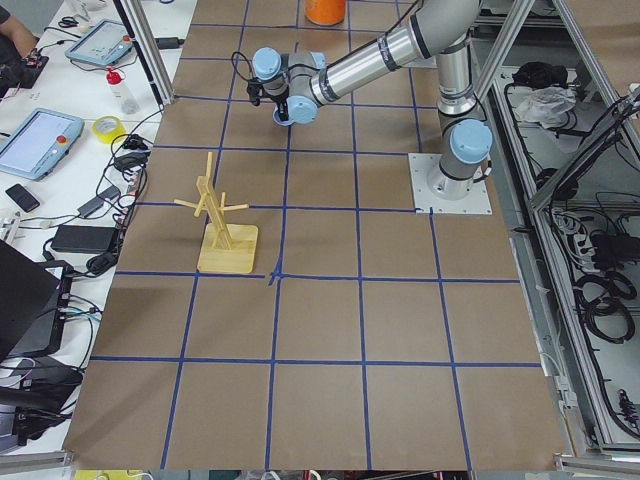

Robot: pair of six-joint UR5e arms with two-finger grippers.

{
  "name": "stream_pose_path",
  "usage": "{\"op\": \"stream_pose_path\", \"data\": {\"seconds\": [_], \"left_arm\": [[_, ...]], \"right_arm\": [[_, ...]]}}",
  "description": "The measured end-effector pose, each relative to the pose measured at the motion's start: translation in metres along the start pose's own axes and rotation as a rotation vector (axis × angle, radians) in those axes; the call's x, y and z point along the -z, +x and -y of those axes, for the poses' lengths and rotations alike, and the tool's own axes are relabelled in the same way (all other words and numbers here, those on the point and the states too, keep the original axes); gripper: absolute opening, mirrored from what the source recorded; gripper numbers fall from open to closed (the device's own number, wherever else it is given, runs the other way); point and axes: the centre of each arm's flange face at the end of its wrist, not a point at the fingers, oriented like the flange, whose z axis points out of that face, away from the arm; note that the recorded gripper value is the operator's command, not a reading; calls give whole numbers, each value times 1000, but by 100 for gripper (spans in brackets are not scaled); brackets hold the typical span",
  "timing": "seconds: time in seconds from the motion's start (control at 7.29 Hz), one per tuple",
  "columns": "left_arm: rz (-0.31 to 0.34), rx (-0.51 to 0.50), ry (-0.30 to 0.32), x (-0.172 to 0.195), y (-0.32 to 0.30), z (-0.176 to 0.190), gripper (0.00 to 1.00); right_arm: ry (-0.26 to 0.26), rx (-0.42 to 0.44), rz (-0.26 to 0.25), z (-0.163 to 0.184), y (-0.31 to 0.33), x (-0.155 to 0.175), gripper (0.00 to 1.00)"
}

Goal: Flip cup
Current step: 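Reach the left gripper to the lying cup's open end while right arm withdraws, then grasp the cup rim with the left gripper and lift it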

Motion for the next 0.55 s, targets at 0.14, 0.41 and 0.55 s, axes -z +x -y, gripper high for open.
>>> {"op": "stream_pose_path", "data": {"seconds": [0.14, 0.41, 0.55], "left_arm": [[-21, -1, -21, -13, 1, 1, 100], [-35, -4, -46, -30, 4, 1, 49], [-38, -10, -45, -34, 7, 2, 7]], "right_arm": [[0, -2, 2, 0, 0, 0, 100], [0, -3, -2, 0, 1, 0, 100], [0, -3, -4, 0, 1, 0, 100]]}}
